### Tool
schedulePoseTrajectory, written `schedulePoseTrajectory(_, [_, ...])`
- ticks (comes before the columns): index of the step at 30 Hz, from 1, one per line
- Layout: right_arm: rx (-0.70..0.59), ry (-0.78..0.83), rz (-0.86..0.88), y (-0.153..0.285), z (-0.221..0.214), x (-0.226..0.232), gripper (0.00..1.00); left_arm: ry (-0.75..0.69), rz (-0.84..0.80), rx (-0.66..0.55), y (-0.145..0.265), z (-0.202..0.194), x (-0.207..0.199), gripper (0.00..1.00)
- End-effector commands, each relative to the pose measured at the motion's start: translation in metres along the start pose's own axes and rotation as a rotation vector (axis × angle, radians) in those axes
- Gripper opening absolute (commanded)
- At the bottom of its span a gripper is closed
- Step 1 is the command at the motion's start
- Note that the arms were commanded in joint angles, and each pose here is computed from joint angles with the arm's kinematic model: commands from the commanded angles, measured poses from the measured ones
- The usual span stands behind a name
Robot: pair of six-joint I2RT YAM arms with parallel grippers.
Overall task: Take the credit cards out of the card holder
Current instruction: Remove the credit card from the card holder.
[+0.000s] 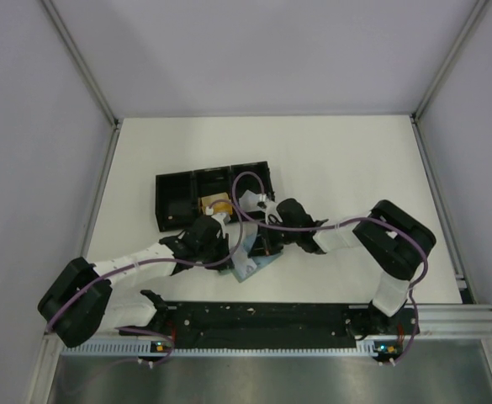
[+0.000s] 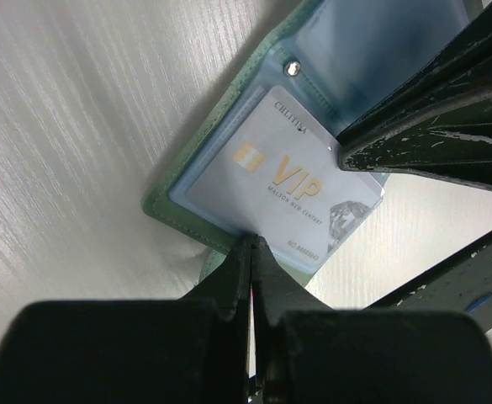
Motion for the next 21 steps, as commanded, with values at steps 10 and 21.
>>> schedulePoseTrajectory(10, [-0.071,-0.017,-0.014,0.024,0.009,-0.023,0.00,-0.015,0.046,0.027,-0.004,-0.011,0.013,0.00])
schedulePoseTrajectory(21, [-0.063,-0.016,0.032,0.024,0.011,-0.020,0.01,0.012,-0.121,-0.107,0.018,0.005,-0.013,0.14])
Point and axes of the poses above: each gripper's point midway between its finger pads, its own y axis back along the fingers, its own x axis along the line the jaws close on, z = x × y, the point moved 10 cm from there along y, back along the fingers, and after that the axes turned 9 degrees about y, right-handed, at the moved point
